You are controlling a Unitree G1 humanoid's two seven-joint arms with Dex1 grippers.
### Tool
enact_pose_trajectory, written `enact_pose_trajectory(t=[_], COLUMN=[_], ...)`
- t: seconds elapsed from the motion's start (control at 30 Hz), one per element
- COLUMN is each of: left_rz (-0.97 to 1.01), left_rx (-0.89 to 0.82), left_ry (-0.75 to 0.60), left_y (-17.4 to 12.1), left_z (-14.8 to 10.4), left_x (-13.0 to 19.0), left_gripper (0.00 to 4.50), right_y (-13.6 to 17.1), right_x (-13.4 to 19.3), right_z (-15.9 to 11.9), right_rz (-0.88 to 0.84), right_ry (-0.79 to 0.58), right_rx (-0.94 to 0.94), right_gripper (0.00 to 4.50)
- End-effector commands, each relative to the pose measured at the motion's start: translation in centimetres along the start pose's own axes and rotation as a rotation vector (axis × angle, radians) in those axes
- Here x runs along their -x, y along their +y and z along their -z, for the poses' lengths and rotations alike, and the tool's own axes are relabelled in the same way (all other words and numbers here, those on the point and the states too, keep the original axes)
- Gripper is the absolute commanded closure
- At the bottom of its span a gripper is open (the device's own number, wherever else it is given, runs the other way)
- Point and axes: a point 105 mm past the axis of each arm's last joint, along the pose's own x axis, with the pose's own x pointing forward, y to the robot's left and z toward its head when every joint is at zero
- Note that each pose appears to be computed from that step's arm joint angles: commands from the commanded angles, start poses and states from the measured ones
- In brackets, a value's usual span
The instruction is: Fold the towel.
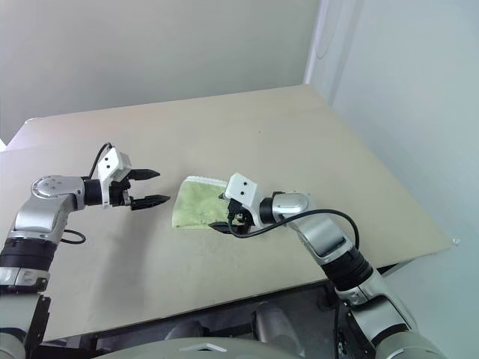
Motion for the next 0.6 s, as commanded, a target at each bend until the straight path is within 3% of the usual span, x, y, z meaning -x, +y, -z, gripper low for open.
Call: enact_pose_trajectory(t=[0.03, 0.23, 0.6], left_rz=[0.064, 0.134, 0.113], left_rx=[-0.133, -0.088, -0.017], left_ry=[0.044, 0.089, 0.079], left_y=[-2.1, -5.8, -5.9], left_z=[-1.4, -0.7, 0.6], left_x=[1.5, 2.4, 1.0], left_gripper=[0.05, 0.05, 0.05], right_y=[-0.4, 0.1, -0.8], right_x=[-0.8, -2.0, -3.5], right_z=[-0.2, -0.2, 2.0], right_rz=[-0.005, -0.047, -0.009], right_ry=[0.034, 0.035, 0.157], right_rx=[0.105, 0.126, 0.233], right_gripper=[0.51, 0.51, 0.51])
